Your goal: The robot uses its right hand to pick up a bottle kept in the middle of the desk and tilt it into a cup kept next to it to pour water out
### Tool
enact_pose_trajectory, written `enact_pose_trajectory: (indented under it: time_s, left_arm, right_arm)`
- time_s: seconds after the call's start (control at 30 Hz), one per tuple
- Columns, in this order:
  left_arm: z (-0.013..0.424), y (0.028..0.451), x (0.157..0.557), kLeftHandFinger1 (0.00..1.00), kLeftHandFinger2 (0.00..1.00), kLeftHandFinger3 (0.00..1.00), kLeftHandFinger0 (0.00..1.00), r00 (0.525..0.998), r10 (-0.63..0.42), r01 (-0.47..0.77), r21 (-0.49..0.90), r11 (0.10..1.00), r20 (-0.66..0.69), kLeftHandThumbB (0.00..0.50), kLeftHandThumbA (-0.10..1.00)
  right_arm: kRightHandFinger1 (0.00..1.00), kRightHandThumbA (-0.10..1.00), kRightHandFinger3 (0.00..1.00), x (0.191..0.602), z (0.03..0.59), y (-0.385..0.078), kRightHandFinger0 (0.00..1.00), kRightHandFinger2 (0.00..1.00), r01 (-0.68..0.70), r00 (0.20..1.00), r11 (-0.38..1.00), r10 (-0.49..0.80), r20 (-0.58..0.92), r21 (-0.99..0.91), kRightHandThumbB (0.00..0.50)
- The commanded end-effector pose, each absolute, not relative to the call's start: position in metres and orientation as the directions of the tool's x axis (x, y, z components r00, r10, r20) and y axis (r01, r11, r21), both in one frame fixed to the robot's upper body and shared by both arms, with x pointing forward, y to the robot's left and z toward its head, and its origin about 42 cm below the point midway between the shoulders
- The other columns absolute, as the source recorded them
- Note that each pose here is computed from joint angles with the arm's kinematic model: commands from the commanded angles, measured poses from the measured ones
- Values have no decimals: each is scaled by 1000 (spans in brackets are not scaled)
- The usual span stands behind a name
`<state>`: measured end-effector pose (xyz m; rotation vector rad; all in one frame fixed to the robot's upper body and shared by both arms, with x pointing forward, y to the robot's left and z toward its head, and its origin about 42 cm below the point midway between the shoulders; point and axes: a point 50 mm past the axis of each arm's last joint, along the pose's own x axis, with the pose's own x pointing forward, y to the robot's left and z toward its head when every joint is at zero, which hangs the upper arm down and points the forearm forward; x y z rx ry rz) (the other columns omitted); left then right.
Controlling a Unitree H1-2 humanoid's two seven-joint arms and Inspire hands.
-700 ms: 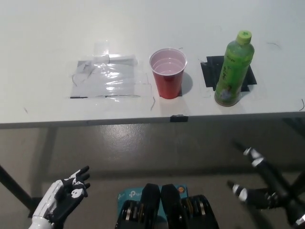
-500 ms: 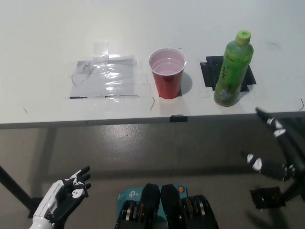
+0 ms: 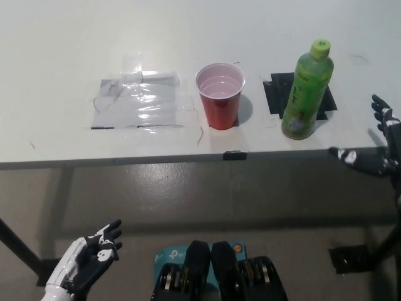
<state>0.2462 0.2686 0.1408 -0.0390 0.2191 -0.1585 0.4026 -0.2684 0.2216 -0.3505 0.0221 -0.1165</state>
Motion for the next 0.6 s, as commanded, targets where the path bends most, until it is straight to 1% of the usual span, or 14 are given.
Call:
enact_pose_trajectory:
  time_s: [0.0,0.03,0.1,0.13,0.2,0.23,0.3,0.33,0.4,0.47,0.57]
  left_arm:
    - [147,271,244,1000,1000,1000,1000,966,-150,143,-45,989,-211,80,463]
    - [147,272,244,1000,1000,1000,1000,966,-148,141,-49,989,-211,75,453]
    - [147,272,244,1000,1000,1000,1000,967,-146,139,-48,989,-209,89,454]
    - [147,272,244,1000,1000,1000,1000,966,-147,141,-47,989,-211,101,458]
    - [146,272,245,1000,1000,1000,1000,965,-153,146,-47,988,-213,102,472]
    - [147,271,244,1000,1000,1000,1000,965,-157,153,-37,988,-211,93,487]
    - [147,271,245,999,1000,1000,1000,964,-162,158,-33,987,-212,94,492]
    - [148,271,244,995,1000,1000,998,963,-167,165,-28,986,-211,67,492]
    - [148,271,244,991,1000,1000,997,962,-173,172,-24,985,-211,57,489]
    - [147,271,242,975,998,1000,992,960,-176,176,-21,984,-217,81,504]
    - [147,271,242,952,985,1000,968,958,-184,186,-12,982,-220,90,540]
  right_arm:
    - [1000,954,1000,427,239,-268,1000,1000,197,978,919,-208,3,-341,500]
    - [1000,955,1000,434,240,-265,1000,1000,193,978,925,-207,-9,-326,500]
    - [1000,964,1000,443,244,-260,1000,1000,192,978,926,-208,-15,-326,500]
    - [1000,943,1000,445,246,-258,1000,1000,191,978,928,-207,-15,-318,500]
    - [1000,926,1000,449,250,-253,1000,1000,188,979,935,-201,-13,-301,500]
    - [1000,914,1000,453,254,-248,1000,1000,191,979,933,-203,-8,-304,500]
    - [1000,909,1000,456,258,-243,1000,1000,189,980,935,-198,-2,-299,500]
    - [1000,909,1000,459,262,-239,1000,1000,178,982,936,-187,0,-305,500]
    - [1000,914,1000,462,267,-233,1000,1000,162,986,938,-169,4,-307,500]
    - [1000,909,1000,461,275,-219,1000,1000,138,990,938,-139,22,-319,500]
    - [1000,886,1000,460,283,-208,1000,1000,127,992,938,-121,38,-323,500]
